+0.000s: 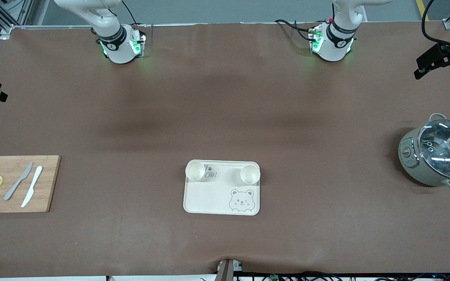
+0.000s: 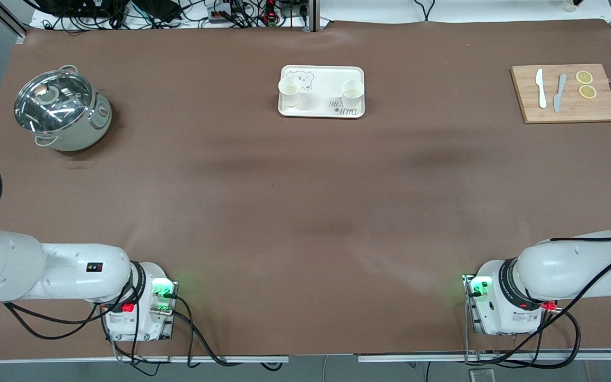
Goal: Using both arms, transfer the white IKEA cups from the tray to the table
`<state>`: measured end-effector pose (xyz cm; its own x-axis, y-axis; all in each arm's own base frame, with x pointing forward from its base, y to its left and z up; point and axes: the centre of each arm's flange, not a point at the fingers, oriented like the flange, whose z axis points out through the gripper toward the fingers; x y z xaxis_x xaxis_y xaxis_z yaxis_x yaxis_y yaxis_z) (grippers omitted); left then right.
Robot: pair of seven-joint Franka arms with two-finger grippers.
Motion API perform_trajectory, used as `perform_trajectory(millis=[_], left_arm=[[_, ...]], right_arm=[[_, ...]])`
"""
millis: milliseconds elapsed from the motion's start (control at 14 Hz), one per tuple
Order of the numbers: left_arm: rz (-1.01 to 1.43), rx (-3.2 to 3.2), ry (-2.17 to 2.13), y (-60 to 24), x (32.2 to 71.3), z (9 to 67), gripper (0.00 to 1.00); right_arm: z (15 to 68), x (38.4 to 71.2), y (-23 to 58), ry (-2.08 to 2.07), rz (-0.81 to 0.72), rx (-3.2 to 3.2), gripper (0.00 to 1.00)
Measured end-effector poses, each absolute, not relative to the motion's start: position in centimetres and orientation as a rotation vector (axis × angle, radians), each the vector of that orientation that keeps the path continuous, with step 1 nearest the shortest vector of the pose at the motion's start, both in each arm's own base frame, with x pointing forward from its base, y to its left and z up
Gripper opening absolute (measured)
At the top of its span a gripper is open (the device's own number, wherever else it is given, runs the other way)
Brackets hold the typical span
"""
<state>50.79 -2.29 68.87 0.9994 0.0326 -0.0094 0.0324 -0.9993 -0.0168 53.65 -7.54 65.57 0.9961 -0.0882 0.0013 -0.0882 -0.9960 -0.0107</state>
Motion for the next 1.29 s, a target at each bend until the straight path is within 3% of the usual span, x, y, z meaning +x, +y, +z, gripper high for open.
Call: perform_trajectory(millis=[1286], left_arm=[[0.096, -3.117, 0.0, -4.0, 50.4, 68.1, 1.0]], right_arm=[[64.8, 54.1, -7.6, 0.14, 0.016, -3.128, 1.0]])
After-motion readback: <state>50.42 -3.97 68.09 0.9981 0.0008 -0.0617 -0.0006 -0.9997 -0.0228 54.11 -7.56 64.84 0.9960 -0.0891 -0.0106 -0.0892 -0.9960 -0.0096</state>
